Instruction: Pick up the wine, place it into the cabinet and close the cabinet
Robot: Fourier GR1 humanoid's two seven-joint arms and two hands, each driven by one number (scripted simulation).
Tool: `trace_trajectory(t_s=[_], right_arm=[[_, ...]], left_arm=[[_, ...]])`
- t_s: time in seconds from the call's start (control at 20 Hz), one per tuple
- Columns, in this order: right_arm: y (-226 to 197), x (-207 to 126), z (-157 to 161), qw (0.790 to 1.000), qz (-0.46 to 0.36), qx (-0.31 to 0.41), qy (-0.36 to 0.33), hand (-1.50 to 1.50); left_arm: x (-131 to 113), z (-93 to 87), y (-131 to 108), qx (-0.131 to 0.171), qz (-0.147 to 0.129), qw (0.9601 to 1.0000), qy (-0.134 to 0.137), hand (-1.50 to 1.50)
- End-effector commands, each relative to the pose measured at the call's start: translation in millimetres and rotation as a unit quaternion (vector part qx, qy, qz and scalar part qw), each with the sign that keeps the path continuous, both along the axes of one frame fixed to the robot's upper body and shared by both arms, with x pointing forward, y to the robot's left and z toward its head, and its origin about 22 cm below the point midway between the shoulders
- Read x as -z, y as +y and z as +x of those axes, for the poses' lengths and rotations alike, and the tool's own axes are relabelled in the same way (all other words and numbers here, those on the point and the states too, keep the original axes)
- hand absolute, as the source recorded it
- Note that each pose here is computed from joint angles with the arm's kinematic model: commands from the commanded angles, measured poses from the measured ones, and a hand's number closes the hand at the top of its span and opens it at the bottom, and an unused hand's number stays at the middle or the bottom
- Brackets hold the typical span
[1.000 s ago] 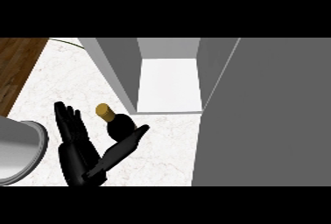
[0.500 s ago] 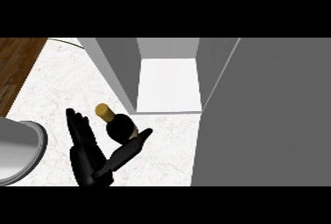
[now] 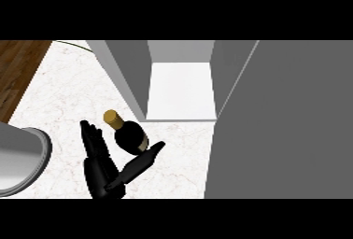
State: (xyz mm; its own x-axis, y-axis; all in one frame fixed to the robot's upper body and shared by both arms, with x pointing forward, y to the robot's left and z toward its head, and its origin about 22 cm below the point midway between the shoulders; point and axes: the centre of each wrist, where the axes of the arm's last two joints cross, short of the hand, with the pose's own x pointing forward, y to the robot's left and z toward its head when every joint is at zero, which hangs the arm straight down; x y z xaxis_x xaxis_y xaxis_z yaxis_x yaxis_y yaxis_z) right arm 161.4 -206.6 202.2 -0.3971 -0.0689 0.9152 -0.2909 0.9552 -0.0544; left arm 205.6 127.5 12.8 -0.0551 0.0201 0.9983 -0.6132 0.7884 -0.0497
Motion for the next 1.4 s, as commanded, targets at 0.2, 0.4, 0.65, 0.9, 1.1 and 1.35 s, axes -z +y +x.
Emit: trace_trajectory(t_s=[0.2,0.4,0.65,0.9,1.1,1.35], right_arm=[[-3,-4,-11,1.000,0.008,-0.013,-0.002,-1.50],[1,-4,-11,1.000,0.010,-0.009,-0.003,-1.50],[1,-5,-15,1.000,-0.001,-0.020,-0.004,-1.50],[1,2,-19,1.000,0.002,-0.025,-0.005,-1.50],[-4,-16,-19,1.000,0.007,-0.022,0.001,-1.50],[0,-15,-17,1.000,-0.001,-0.017,0.011,-1.50]], left_arm=[[47,6.0,33,0.020,-0.064,0.9973,-0.031,-1.50],[85,-2.3,54,0.026,-0.104,0.9923,-0.062,-1.50],[137,4.3,58,0.030,-0.108,0.9896,-0.090,-1.50],[159,31.2,56,0.046,-0.110,0.9880,-0.098,-1.50],[169,30.7,52,0.052,-0.099,0.9878,-0.108,-1.50],[164,52.7,44,0.034,-0.085,0.9888,-0.118,-1.50]])
